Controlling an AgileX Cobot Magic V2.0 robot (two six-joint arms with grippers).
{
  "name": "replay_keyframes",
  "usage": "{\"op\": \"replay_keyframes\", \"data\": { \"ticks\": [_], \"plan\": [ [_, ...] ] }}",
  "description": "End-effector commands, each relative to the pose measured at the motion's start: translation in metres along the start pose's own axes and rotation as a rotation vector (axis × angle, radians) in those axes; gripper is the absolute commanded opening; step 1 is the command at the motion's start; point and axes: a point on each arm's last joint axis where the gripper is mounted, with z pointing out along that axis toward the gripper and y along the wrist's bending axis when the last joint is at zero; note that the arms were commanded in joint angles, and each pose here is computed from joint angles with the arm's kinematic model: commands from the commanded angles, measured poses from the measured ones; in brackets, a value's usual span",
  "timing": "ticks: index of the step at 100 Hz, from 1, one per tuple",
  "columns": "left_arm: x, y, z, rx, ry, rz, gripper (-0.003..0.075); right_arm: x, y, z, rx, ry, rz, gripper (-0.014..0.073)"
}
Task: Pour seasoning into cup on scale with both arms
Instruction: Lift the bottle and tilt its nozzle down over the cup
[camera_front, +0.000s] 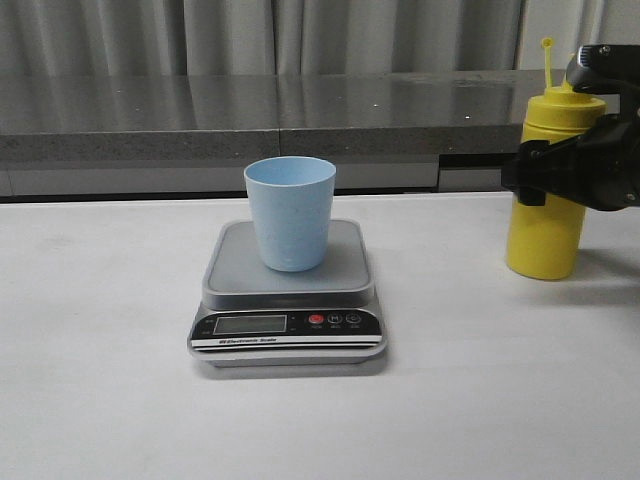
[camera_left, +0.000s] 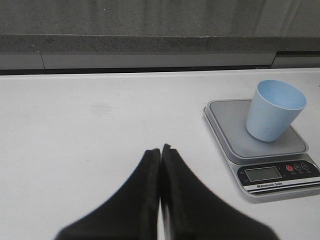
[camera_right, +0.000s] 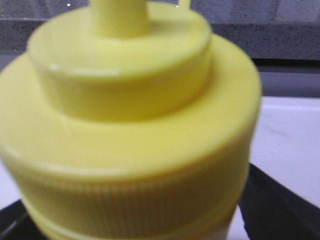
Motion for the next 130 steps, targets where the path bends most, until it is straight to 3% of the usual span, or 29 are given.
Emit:
{"op": "replay_keyframes", "data": {
  "ticks": [1,15,29,44,57,72,104,130],
  "plan": [
    [-0.016,-0.001,-0.003,0.006,-0.099,-0.022,-0.002,-0.027,0.001,-0.002,-0.013,-0.127,-0.007,0.0522],
    [-0.016,-0.001,-0.003,0.006,-0.099,-0.022,-0.002,-0.027,0.001,-0.002,-0.014,-0.135,-0.007,0.0288],
    [-0.016,-0.001,-0.003,0.006,-0.099,-0.022,-0.002,-0.027,0.001,-0.002,-0.014,-0.134,-0.007,0.0169],
    [-0.016,-0.001,-0.003,0.006,-0.099,-0.022,-0.002,-0.031,0.003,-0.003,-0.027,-0.144,-0.02,0.0161],
    [-0.016,-0.001,-0.003,0.006,-0.099,-0.022,-0.002,-0.053,0.01,-0.011,-0.059,-0.147,-0.06,0.0161],
    [-0.016,-0.001,-0.003,0.006,-0.099,-0.022,-0.002,-0.084,0.023,-0.015,-0.064,-0.006,-0.113,0.0161],
    [-0.016,-0.001,-0.003,0.006,-0.099,-0.022,-0.002,-0.149,0.078,-0.015,-0.091,0.263,-0.402,0.0162],
    [-0.016,-0.001,-0.003,0.006,-0.099,-0.022,-0.002,-0.166,0.109,-0.021,-0.044,0.355,-0.684,0.0162]
  ]
}}
